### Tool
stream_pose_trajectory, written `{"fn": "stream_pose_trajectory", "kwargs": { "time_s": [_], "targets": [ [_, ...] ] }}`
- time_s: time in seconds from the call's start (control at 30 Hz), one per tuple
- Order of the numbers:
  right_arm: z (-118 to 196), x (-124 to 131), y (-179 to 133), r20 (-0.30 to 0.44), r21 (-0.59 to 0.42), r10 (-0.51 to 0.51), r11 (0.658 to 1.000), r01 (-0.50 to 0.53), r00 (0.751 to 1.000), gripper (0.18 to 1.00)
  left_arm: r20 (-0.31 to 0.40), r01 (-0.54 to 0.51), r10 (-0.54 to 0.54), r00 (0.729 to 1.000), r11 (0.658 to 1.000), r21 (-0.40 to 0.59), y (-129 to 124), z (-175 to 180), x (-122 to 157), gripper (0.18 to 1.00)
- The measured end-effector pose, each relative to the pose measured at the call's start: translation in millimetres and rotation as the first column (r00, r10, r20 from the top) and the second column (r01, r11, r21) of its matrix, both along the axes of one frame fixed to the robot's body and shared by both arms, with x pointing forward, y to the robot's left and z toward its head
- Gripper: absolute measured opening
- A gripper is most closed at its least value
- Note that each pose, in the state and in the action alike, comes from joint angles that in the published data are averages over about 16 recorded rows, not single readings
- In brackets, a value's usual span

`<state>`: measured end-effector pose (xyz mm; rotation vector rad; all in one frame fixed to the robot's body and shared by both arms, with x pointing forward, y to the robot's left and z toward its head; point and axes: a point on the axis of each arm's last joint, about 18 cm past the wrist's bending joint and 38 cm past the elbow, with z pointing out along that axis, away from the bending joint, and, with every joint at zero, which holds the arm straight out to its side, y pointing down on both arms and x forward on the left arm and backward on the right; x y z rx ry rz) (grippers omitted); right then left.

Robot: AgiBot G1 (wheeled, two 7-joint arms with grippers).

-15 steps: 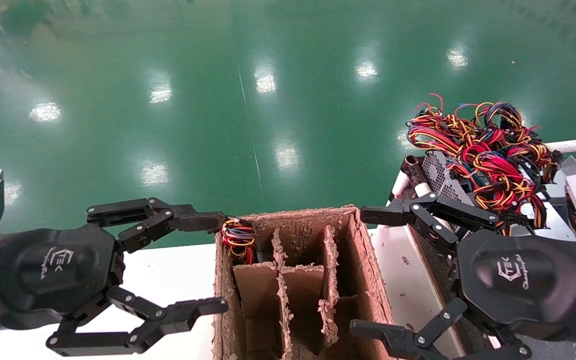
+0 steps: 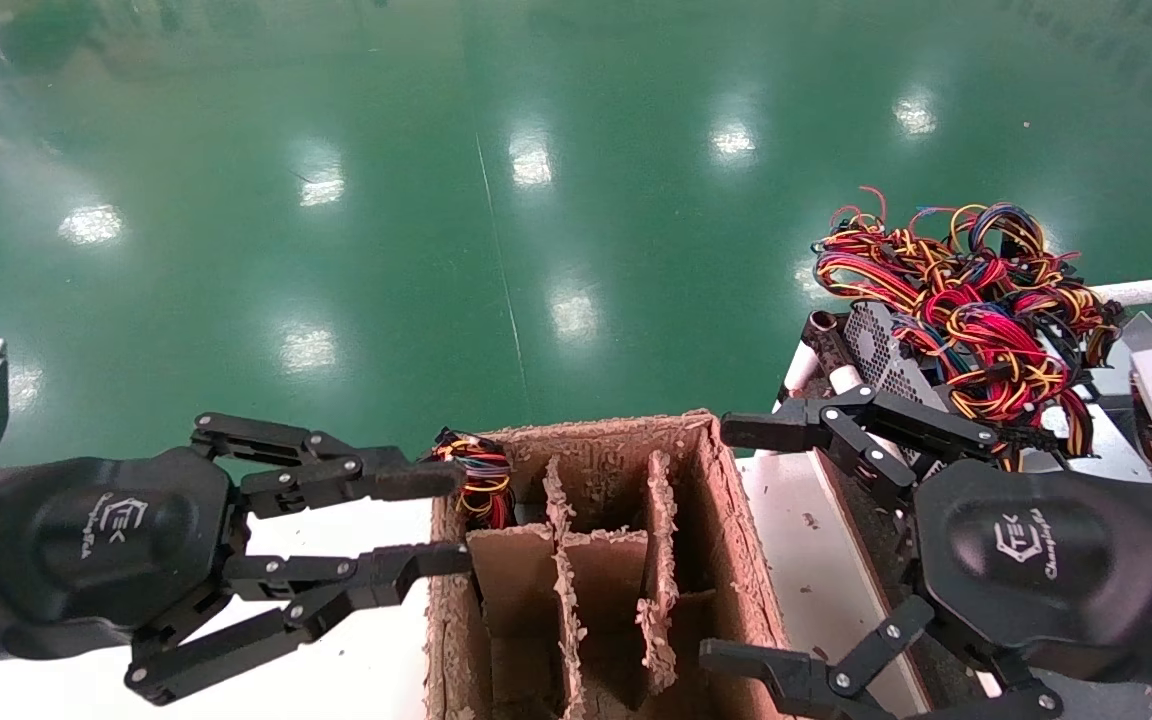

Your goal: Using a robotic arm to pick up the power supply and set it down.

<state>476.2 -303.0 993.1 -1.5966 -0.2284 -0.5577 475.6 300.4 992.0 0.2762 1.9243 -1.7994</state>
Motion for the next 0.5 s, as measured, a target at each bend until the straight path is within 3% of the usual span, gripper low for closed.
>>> {"fn": "stream_pose_trajectory", "kwargs": {
  "time_s": [0.2,0.5],
  "targets": [
    [0.0,0.0,0.0,0.000,0.000,0.000,1.000,0.000,1.000,1.001,0.000,0.000,0.000,1.000,1.000,0.000,0.0,0.0,0.0,0.367],
    [-0.8,3.6,2.2,-0.002,-0.001,-0.009,1.000,0.009,1.000,1.001,0.000,0.000,0.000,1.000,1.000,0.000,0.0,0.0,0.0,0.251]
  ]
}}
